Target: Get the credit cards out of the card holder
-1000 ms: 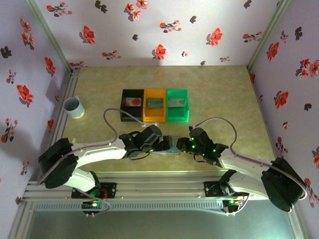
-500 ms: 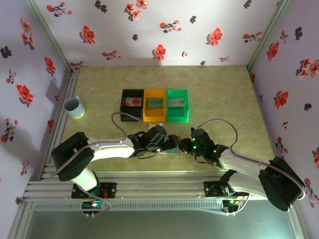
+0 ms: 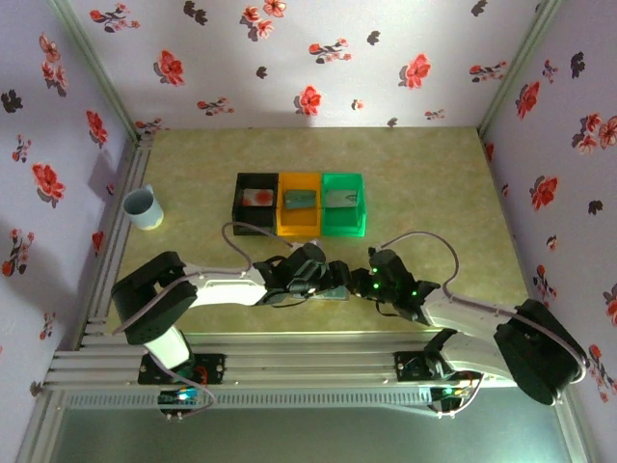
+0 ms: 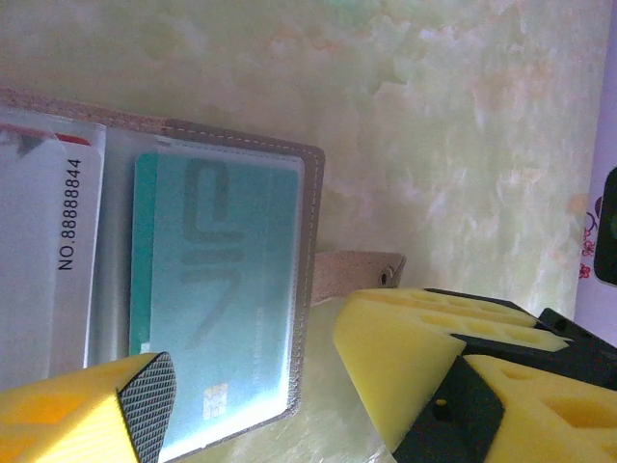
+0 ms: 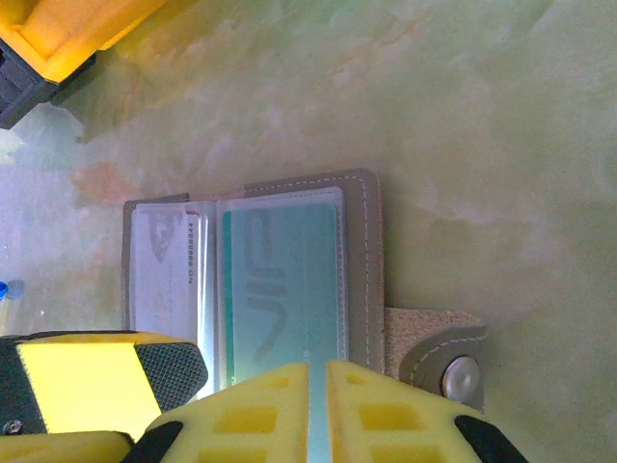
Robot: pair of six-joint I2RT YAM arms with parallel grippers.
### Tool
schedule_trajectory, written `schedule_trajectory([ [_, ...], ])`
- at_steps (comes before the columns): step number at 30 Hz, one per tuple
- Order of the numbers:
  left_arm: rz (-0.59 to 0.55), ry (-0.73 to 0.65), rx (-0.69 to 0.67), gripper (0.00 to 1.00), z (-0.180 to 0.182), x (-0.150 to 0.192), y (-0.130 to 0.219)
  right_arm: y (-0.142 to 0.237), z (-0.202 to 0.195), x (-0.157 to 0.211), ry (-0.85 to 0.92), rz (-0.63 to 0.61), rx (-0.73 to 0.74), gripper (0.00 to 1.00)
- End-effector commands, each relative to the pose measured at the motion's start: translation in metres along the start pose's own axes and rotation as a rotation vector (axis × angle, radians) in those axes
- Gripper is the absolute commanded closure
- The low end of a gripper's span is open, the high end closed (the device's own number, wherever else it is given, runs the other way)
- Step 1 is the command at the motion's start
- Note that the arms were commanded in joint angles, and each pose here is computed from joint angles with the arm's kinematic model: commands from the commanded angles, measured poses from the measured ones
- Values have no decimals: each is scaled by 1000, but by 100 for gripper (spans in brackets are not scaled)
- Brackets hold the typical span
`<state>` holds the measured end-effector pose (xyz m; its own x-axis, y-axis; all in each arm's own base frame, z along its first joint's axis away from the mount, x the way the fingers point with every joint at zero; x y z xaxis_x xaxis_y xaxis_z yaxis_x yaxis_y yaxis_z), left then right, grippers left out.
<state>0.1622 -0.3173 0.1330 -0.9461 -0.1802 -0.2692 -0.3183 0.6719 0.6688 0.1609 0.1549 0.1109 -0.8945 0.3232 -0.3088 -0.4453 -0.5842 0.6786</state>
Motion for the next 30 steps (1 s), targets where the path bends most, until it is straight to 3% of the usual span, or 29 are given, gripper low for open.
schedule_trajectory([
  [1, -3, 21, 5, 22, 1, -2, -3, -2, 0, 1, -8, 8, -27, 88],
  [30, -27, -6, -120, 29, 11, -4, -2, -14, -12, 7, -12, 35, 4, 90],
])
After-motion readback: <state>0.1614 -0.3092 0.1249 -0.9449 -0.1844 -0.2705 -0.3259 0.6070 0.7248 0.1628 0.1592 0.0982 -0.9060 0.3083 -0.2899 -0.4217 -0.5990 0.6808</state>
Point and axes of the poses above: each hand's point on the last joint's axis, 136 mm out from that joint toward the fingers, its own y axis back along the fingers, its own z axis along the line the jaws close on, x = y × z, the point moved 10 cm from there along y, back along the fingers, and after that the axes turned 3 degrees about -y, right-handed, at the moved point
